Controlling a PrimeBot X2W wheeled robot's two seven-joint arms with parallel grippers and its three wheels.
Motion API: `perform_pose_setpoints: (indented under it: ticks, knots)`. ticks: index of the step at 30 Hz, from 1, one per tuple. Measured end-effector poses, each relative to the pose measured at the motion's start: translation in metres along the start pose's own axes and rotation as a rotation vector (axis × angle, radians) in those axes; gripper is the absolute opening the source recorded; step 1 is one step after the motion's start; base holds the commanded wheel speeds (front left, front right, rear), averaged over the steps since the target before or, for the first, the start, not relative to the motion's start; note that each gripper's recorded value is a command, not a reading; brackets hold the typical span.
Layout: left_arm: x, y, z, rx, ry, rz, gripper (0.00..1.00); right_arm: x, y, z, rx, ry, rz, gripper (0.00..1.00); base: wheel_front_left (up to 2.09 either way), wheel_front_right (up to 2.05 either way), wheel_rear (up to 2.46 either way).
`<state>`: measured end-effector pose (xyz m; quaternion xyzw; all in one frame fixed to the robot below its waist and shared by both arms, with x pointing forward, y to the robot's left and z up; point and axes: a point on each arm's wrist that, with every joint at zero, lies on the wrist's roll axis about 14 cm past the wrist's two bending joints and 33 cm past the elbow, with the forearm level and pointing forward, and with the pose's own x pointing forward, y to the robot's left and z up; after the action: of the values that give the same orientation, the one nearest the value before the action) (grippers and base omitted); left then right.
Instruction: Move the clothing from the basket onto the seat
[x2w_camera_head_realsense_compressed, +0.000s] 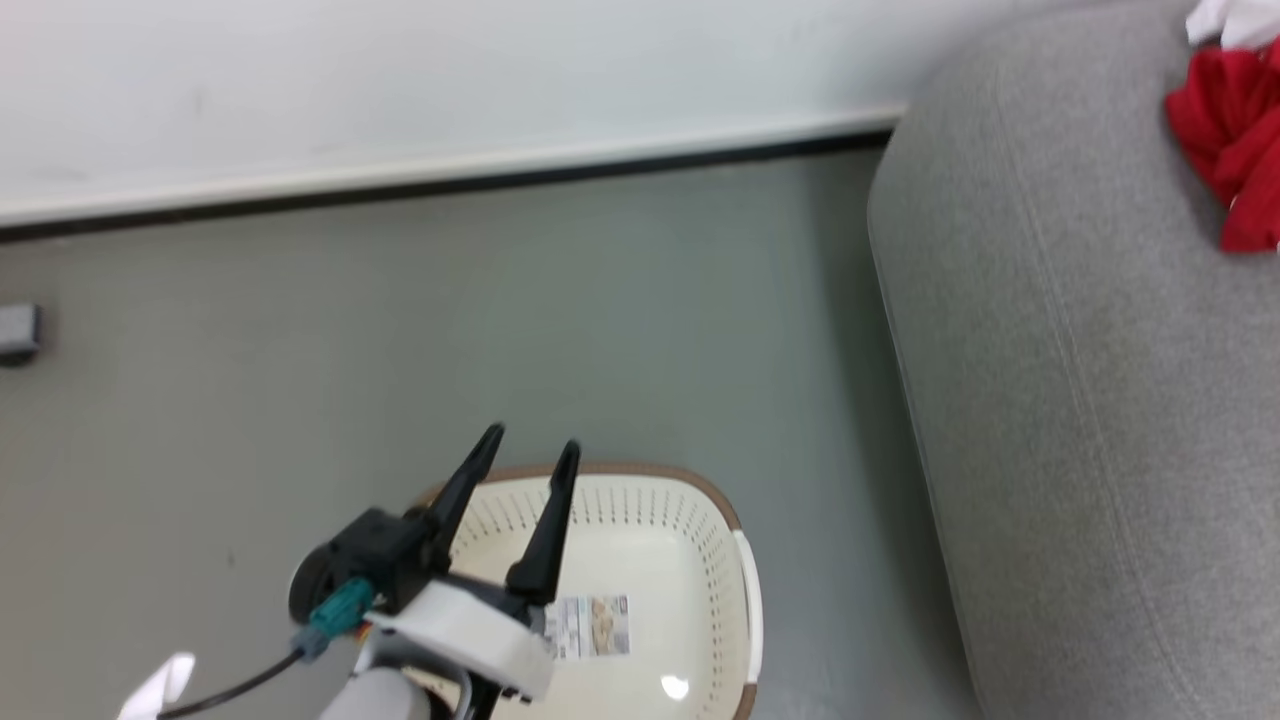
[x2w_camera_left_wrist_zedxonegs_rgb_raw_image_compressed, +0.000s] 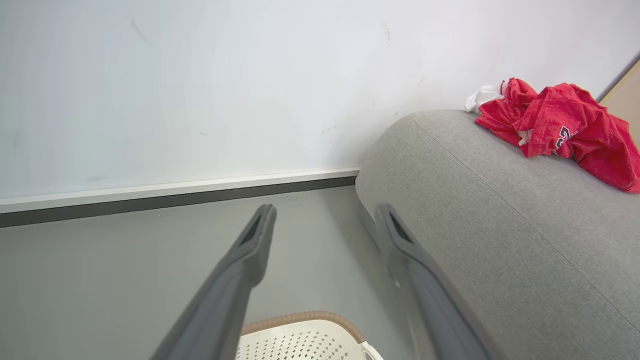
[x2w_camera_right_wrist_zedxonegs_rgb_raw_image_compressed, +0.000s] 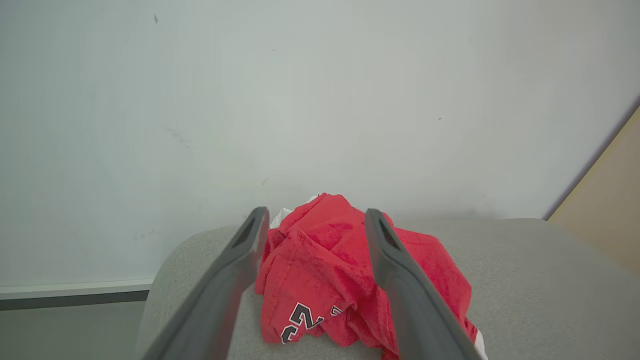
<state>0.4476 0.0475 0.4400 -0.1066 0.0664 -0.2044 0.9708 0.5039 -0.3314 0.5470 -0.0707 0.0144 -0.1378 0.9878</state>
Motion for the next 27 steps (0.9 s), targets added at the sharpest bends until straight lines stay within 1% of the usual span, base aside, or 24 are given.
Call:
perform_pose_setpoints:
  ticks: [2, 4, 5, 10, 13, 16, 20, 27]
  knots:
    - [-0.011, 0.004, 0.004, -0.003, -0.006, 0.026, 1.00, -0.005, 0.000, 0.009, 0.014, -0.028, 0.029, 1.00, 0.00, 0.00, 0.00]
    - [-0.020, 0.008, 0.009, -0.008, -0.018, 0.050, 1.00, -0.005, -0.014, 0.006, 0.024, -0.028, 0.049, 1.00, 0.00, 0.00, 0.00]
    - [-0.026, 0.012, 0.009, -0.005, -0.016, 0.068, 1.00, -0.006, -0.015, 0.008, 0.026, -0.043, 0.061, 1.00, 0.00, 0.00, 0.00]
    - [-0.058, 0.031, 0.013, 0.004, -0.020, 0.165, 1.00, -0.027, 0.023, 0.001, 0.069, -0.062, 0.174, 1.00, 0.00, 0.00, 0.00]
    - [-0.073, 0.040, 0.024, 0.004, -0.054, 0.214, 1.00, -0.037, 0.032, 0.007, 0.080, -0.096, 0.205, 1.00, 0.00, 0.00, 0.00]
    - [-0.089, 0.050, 0.029, 0.007, -0.072, 0.258, 1.00, -0.049, 0.050, 0.006, 0.097, -0.104, 0.250, 1.00, 0.00, 0.00, 0.00]
    - [-0.107, 0.057, 0.034, 0.007, -0.092, 0.303, 1.00, -0.066, 0.073, -0.002, 0.121, -0.094, 0.302, 1.00, 0.00, 0.00, 0.00]
    - [-0.132, 0.069, 0.040, 0.023, -0.124, 0.365, 1.00, -0.100, 0.105, -0.021, 0.172, -0.066, 0.363, 1.00, 0.00, 0.00, 0.00]
